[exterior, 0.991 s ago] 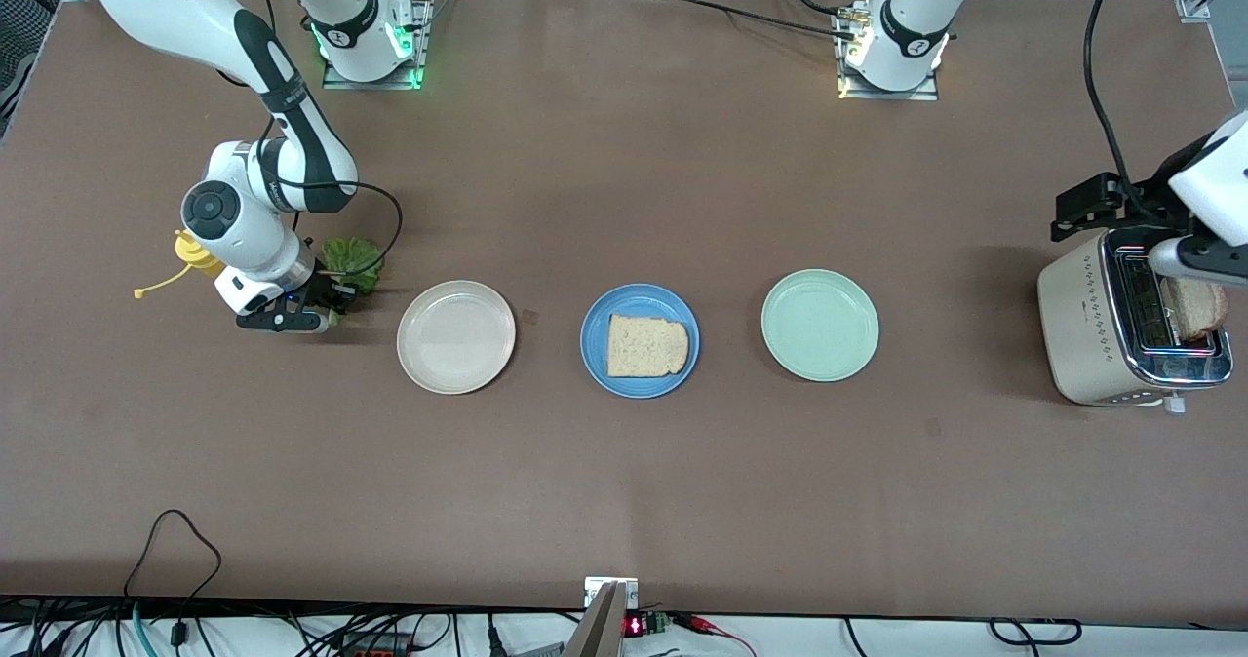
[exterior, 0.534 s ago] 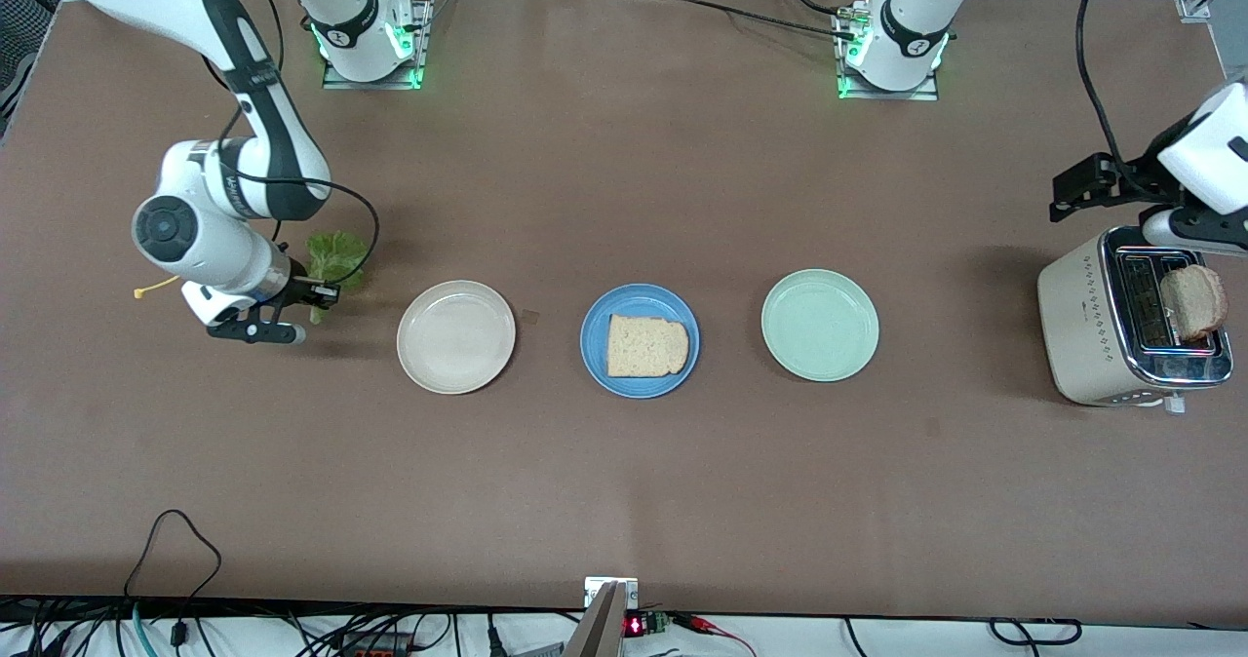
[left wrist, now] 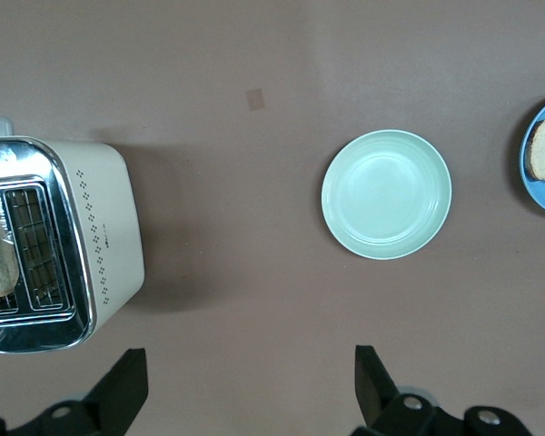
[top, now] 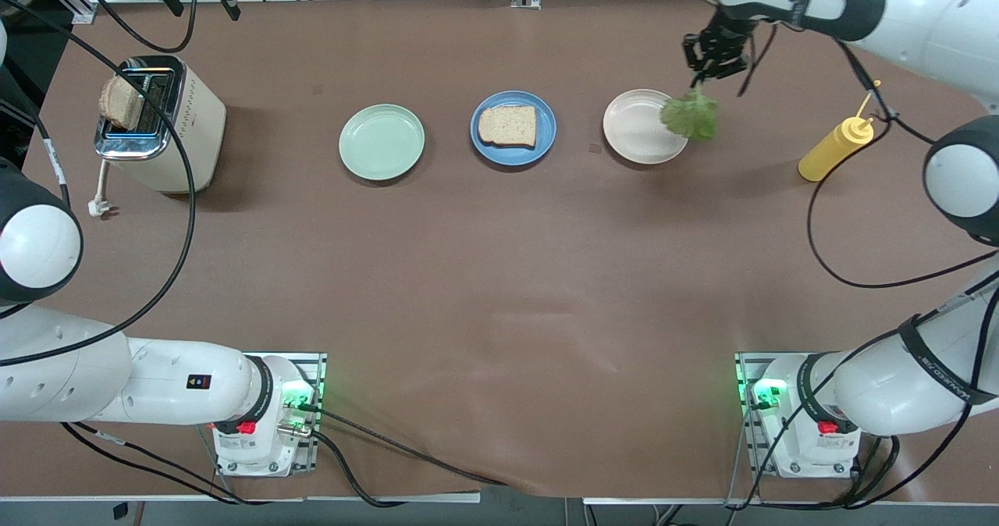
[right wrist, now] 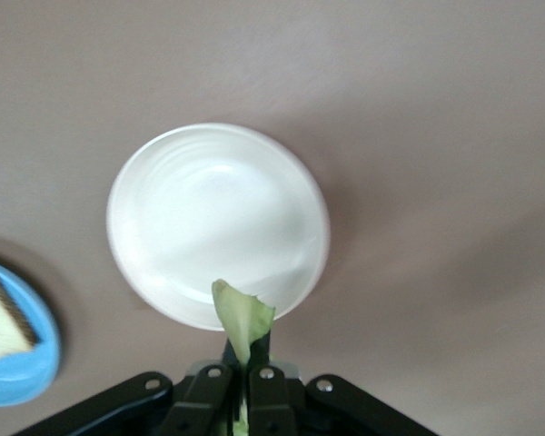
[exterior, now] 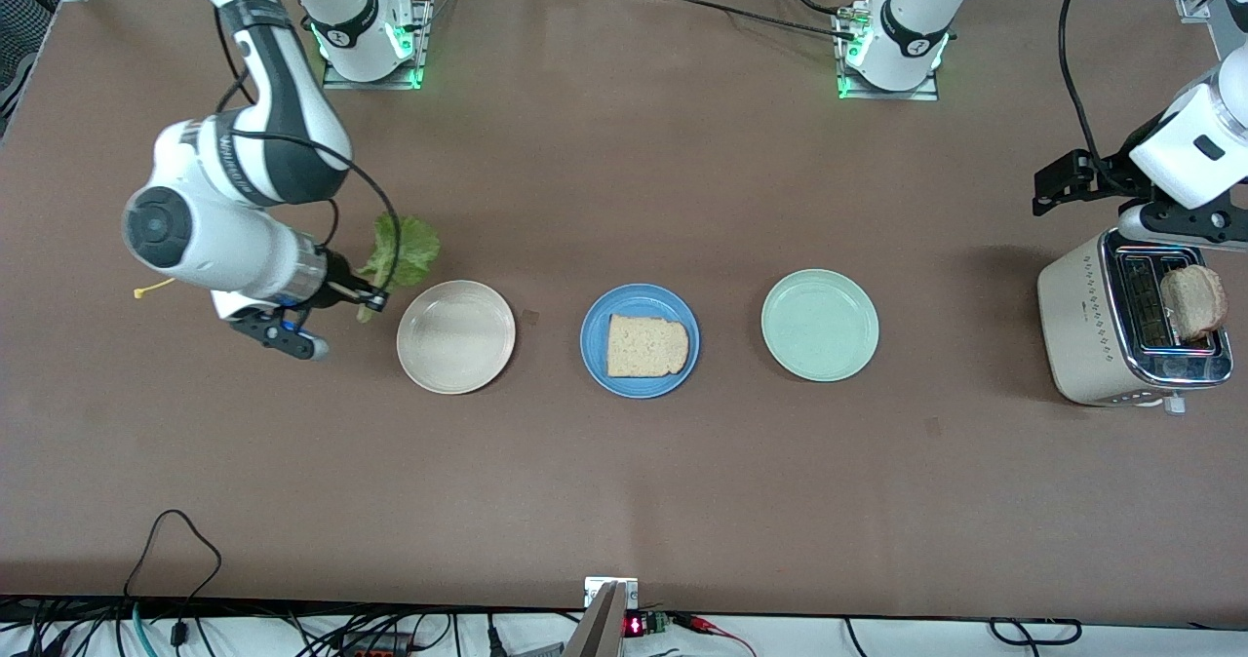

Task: Make sandwich in blue plate with both arms
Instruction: 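Carry the lettuce leaf with the right gripper over the blue plate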

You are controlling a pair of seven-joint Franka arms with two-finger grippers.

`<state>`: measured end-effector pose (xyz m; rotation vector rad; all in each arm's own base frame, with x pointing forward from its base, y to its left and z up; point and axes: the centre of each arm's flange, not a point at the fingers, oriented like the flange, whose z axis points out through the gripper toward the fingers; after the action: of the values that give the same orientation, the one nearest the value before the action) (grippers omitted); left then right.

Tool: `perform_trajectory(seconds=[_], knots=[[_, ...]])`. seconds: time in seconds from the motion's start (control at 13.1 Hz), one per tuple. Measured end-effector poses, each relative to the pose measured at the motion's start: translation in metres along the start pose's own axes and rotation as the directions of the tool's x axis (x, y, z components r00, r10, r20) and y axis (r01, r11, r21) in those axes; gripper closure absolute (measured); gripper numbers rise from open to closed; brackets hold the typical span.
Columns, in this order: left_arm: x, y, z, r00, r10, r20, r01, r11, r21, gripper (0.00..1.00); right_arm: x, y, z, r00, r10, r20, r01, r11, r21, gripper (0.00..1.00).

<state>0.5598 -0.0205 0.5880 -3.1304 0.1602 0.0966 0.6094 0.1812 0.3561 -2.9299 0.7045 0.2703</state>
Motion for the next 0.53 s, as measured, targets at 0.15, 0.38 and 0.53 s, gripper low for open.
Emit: perform_trajectory(seconds=[0.15,0.38,0.53], knots=[[0.000,0.003,-0.001,1.000,0.005,-0.001,-0.005,1.000,0.000,0.00,-0.017,-0.043,0.018,0.991,0.128,0.038,-0.129,0.991,0.028,0.96],[0.000,0.003,-0.001,1.000,0.005,0.000,-0.005,1.000,0.000,0.00,-0.032,-0.099,0.045,0.943,0.319,0.098,-0.327,0.941,0.083,0.96],[-0.001,0.002,0.000,1.000,0.004,0.002,-0.004,1.000,0.000,0.00,-0.036,-0.127,0.069,0.901,0.418,0.116,-0.431,0.893,0.130,0.96]])
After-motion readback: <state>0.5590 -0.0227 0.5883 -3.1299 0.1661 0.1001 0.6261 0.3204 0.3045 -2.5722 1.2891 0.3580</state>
